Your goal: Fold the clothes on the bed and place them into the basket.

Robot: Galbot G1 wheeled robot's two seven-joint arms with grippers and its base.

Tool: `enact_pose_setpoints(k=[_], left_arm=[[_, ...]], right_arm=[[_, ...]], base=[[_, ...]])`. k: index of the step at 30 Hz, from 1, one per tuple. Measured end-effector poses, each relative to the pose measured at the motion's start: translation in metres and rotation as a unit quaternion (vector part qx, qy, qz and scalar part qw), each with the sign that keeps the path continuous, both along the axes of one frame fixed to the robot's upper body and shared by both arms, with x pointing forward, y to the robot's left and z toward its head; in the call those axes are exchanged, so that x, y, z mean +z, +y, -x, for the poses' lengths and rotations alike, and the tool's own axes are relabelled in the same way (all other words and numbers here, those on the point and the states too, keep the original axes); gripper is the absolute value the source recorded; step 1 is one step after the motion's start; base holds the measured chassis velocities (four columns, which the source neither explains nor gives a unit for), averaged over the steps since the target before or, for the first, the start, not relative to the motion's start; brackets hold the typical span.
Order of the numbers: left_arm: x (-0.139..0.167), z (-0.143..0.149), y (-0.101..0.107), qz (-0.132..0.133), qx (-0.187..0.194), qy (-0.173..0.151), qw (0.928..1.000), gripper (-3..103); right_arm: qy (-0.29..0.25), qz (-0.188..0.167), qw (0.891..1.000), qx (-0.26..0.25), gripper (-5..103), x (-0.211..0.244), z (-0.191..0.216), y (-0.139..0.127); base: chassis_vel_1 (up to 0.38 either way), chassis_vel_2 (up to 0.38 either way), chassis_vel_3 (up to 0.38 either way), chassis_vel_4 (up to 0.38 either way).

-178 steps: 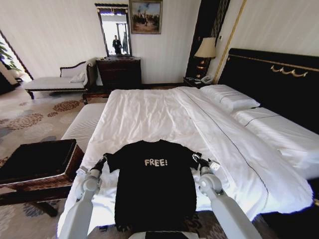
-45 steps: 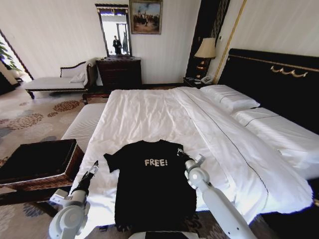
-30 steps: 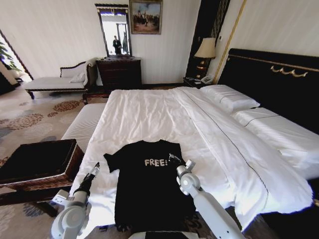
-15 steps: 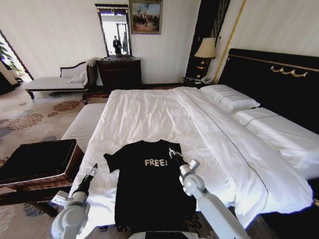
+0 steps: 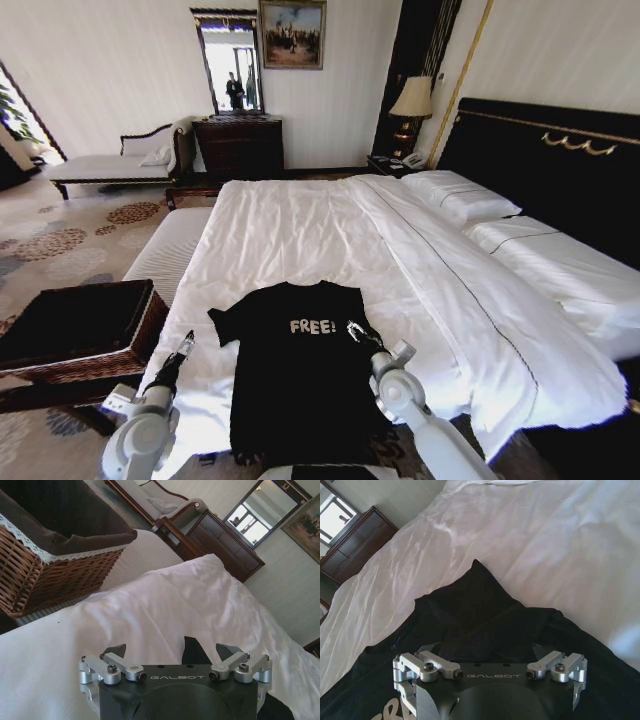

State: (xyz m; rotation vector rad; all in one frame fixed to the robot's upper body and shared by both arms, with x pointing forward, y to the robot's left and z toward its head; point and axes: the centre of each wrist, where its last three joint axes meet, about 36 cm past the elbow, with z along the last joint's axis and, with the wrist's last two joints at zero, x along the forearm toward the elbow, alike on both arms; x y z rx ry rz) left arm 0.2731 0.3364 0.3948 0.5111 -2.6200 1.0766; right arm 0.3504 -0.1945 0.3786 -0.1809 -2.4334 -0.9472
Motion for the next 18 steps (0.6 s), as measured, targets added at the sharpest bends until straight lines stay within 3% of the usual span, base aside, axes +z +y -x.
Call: enact_pose_setpoints(k=[12, 16, 18], left_arm=[[-0.003, 0.004, -0.004, 0.002, 0.0, 0.005, 1.0, 100], [-0.003, 0.005, -0.005, 0.002, 0.0, 0.006, 1.0, 100], [-0.003, 0.006, -0.005, 0.002, 0.0, 0.006, 1.0, 100]], right_arm=[[0.013, -0.045, 0.999, -0.011, 103, 0.011, 0.016, 0.006], [0.015, -0.05, 0.999, -0.013, 94, 0.007, 0.014, 0.008], [0.016, -0.052, 0.998, -0.015, 84, 0.005, 0.011, 0.008]], base=[[0.0, 0.0, 0.0, 0.0], [0.0, 0.0, 0.0, 0.0], [0.0, 0.0, 0.0, 0.0]])
